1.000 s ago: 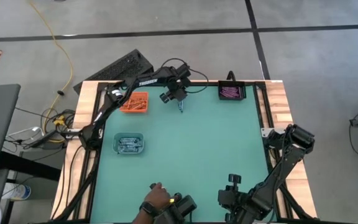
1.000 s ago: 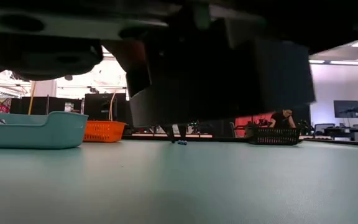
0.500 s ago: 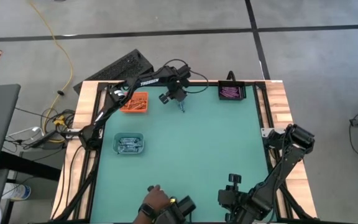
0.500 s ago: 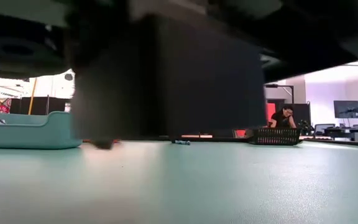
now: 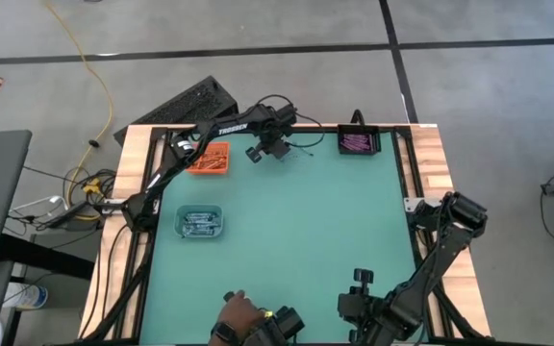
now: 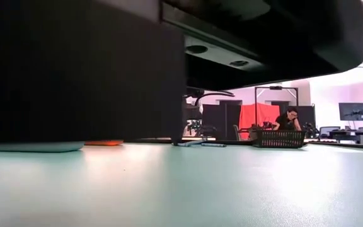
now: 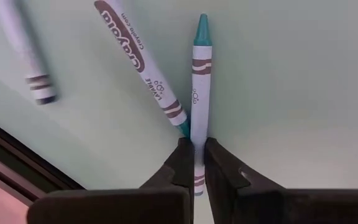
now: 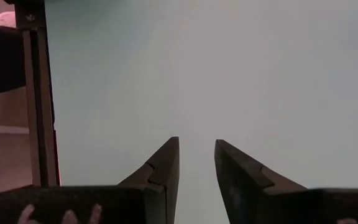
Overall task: Sort crayons
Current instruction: Put the blue crayon into the blue bin
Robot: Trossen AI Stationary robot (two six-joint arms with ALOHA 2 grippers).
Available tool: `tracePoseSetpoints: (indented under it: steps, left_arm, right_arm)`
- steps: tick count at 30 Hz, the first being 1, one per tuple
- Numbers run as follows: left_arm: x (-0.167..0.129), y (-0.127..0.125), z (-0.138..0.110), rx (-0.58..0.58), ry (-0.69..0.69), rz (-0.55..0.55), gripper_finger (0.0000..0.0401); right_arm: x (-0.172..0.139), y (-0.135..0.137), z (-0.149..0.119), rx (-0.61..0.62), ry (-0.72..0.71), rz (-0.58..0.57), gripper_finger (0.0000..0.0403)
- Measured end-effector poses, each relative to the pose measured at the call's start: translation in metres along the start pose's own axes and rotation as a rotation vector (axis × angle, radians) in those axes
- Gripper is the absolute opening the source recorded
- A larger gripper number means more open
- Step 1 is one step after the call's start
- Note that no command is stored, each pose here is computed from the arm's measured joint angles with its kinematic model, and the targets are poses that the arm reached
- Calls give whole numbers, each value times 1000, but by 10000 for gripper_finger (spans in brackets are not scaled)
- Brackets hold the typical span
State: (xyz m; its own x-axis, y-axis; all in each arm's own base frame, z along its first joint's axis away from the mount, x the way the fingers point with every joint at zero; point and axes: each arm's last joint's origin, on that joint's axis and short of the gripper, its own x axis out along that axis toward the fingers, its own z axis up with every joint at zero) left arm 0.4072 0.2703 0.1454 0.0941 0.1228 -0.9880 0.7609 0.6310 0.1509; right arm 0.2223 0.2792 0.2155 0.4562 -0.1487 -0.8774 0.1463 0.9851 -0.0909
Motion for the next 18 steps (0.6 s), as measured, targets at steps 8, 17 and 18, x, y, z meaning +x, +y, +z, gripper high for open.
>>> tracePoseSetpoints:
  steps: [8,17,18]
  left_arm:
    - [0,-1,1,-37,25,-9,2]
    - [-7,-5,14,-60,66,-46,0]
    - [-7,-5,14,-74,64,-48,0]
  right_arm:
    - [0,-1,-1,-16,10,-14,120]
    - [0,-2,-1,-17,11,-15,120]
    - [0,-2,-1,-17,11,-15,120]
